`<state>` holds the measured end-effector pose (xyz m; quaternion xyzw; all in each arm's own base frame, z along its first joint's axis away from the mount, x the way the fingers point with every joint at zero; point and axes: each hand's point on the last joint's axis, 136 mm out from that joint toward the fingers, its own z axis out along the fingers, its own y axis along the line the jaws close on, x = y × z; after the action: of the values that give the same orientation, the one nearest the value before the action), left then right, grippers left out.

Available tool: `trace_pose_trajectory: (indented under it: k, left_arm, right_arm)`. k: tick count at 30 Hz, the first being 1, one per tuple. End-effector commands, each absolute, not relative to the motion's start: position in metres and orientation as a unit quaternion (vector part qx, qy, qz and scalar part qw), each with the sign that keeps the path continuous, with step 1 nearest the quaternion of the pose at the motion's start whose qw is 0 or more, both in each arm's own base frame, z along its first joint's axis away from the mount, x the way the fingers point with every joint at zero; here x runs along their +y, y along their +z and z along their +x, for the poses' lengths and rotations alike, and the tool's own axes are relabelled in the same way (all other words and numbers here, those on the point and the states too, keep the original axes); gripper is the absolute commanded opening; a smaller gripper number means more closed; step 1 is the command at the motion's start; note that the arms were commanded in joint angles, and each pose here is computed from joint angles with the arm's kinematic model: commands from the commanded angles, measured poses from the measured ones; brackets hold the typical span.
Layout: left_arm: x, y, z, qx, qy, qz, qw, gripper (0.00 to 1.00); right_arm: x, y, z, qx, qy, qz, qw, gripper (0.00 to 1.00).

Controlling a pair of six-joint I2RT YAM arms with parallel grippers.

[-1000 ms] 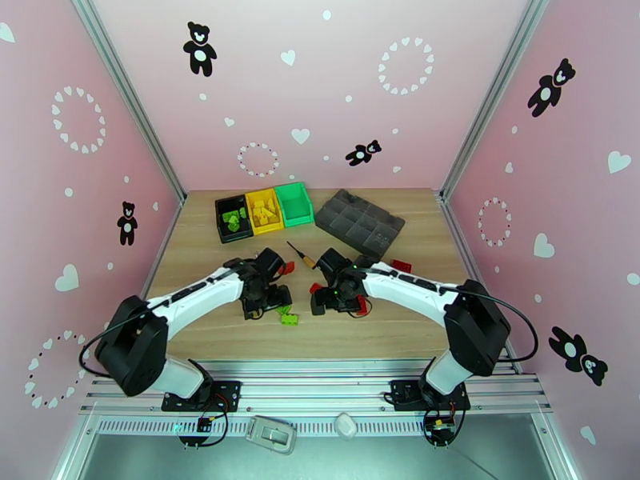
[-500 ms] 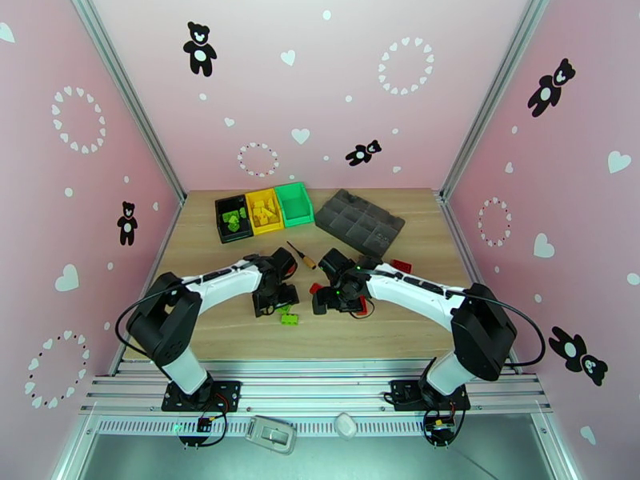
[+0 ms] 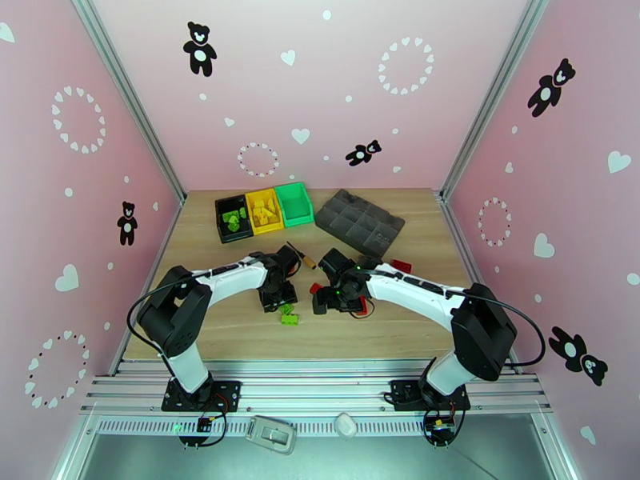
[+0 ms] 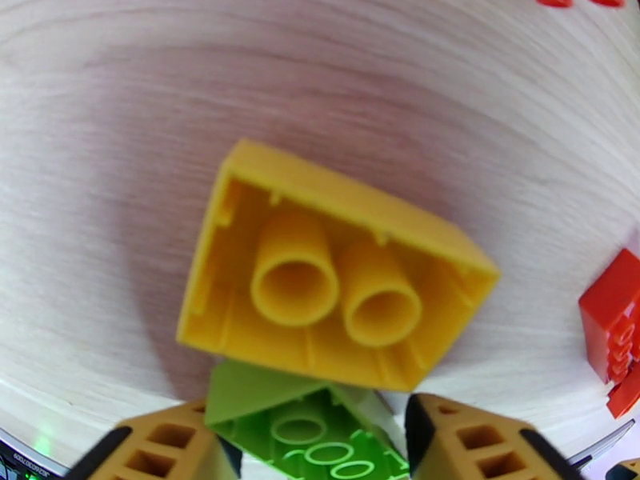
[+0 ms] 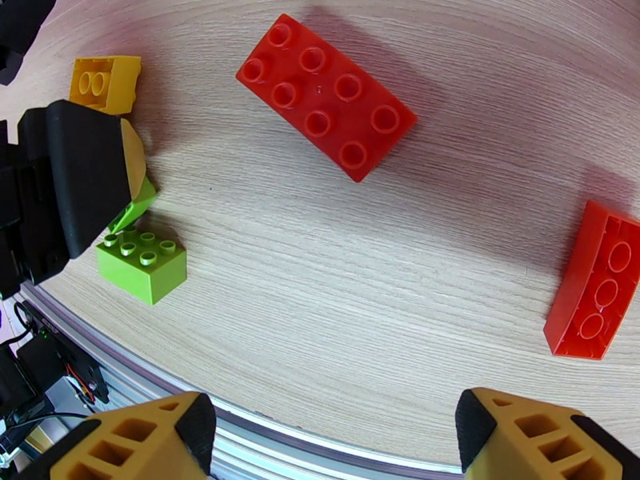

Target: Sort the legos into containers by color

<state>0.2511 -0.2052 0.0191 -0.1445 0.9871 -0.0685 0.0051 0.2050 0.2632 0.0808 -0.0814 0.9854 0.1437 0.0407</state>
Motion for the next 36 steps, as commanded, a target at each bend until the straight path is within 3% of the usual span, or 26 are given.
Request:
trace_pose_trajectory:
  k: [1, 11, 18, 26, 36]
  left_arm:
    - [-0.205, 0.026, 0.256, 0.988, -0.061, -0.138, 0.015, 0.51]
    - [-0.217, 0.051, 0.289, 0.986, -0.074, -0.139, 0.057, 0.37]
    - [-0.218, 0.047, 0.283, 0.990, -0.069, -0.117, 0.036, 0.41]
    - [-0.218, 0.048, 0.283, 0.990, -0.073, -0.114, 0.036, 0.37]
    - [-0.202, 0.085, 0.299, 0.987, -0.080, -0.119, 0.072, 0.34]
  right_arm:
    - [0.266, 0.082, 0.206, 0.985, 0.147, -0.084, 0.042, 0.84]
    - [0.279, 0.086, 0.216, 0.983, 0.152, -0.092, 0.042, 0.84]
    - [0.284, 0.087, 0.221, 0.983, 0.149, -0.096, 0.044, 0.84]
    - [0.286, 0.088, 0.223, 0.983, 0.153, -0.096, 0.043, 0.84]
    - [0.294, 0.096, 0.231, 0.981, 0.158, -0.105, 0.047, 0.84]
